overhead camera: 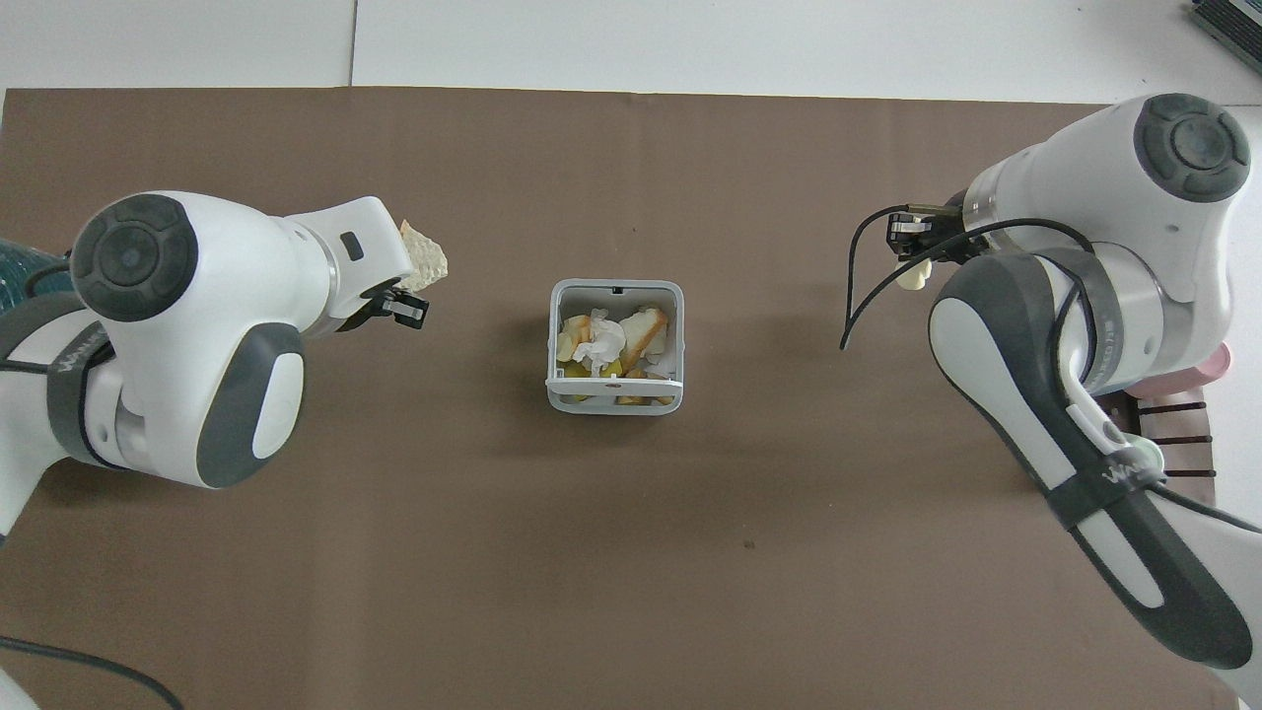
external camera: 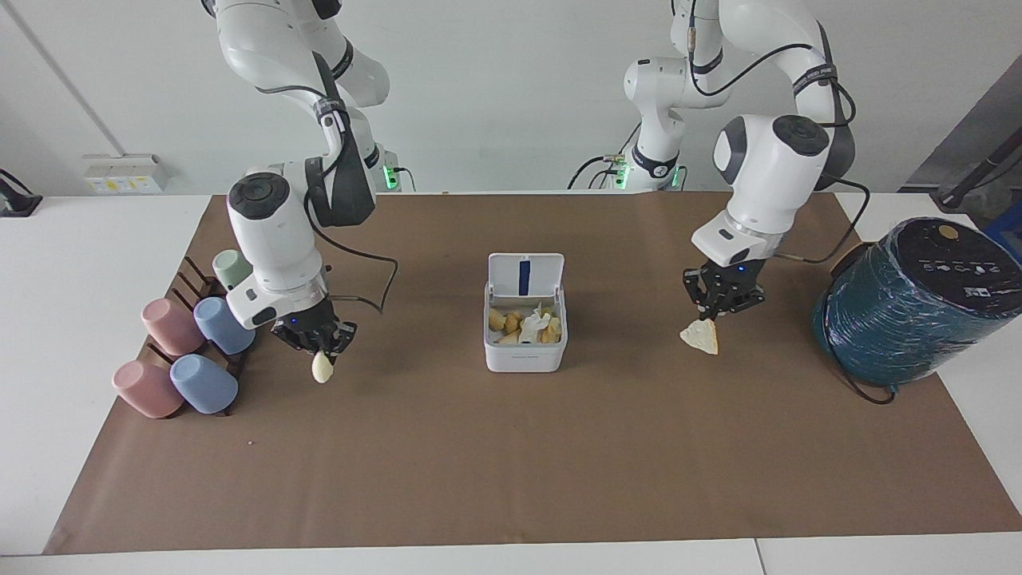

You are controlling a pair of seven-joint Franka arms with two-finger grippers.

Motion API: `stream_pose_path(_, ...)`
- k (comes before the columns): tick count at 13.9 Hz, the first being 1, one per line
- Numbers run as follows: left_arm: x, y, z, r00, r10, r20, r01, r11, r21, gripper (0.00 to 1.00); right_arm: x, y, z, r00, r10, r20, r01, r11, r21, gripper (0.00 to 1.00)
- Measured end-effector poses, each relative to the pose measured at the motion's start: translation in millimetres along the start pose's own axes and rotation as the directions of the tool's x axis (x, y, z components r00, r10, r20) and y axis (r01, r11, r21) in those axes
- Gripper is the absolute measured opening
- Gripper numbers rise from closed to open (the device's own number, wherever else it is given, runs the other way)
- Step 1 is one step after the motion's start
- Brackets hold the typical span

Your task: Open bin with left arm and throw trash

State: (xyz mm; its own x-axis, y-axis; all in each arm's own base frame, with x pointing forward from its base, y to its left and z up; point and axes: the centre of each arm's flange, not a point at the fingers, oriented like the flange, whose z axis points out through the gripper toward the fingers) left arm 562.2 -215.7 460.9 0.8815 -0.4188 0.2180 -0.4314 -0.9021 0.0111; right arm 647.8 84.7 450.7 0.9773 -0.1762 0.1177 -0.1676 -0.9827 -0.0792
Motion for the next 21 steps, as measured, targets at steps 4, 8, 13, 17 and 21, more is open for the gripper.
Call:
stream_pose_path(4, 8.4, 80.4, 0.5, 0.996, 0.072, -0.062, -0.074, 0.997, -0.027, 0.09, -1.0, -12.0, -6.6, 0.998, 0.055, 0.002, -0.055, 0.998, 0.035, 0.15)
stream_pose_path(8, 13.2, 124.2, 6.9, 0.983, 0.13, -0.128, -0.136, 0.99, -0.045, 0.09, -1.6, -14.0, -6.7, 0.998, 0.061, 0.002, -0.061, 0.997, 0.037, 0.15)
stream_pose_path(13, 8.7, 163.7, 11.7, 0.965, 0.221, -0.138, -0.231, 0.972, -0.054, 0.26, -5.4, -29.3, -10.5, 0.997, 0.083, 0.002, -0.083, 0.995, 0.05, 0.15)
stream_pose_path(17, 11.1, 154.6, 10.8, 0.957, 0.252, -0.142, -0.26, 0.965, -0.042, 0.72, -6.2, -39.1, -16.9, 0.997, 0.081, -0.005, -0.08, 0.995, 0.066, 0.15)
stream_pose_path(21, 13.0, 126.2, 10.4, 0.97, 0.213, -0.113, -0.218, 0.975, -0.032, 1.0, -5.5, -47.7, -25.8, 0.992, 0.123, 0.016, -0.124, 0.982, 0.139, 0.15)
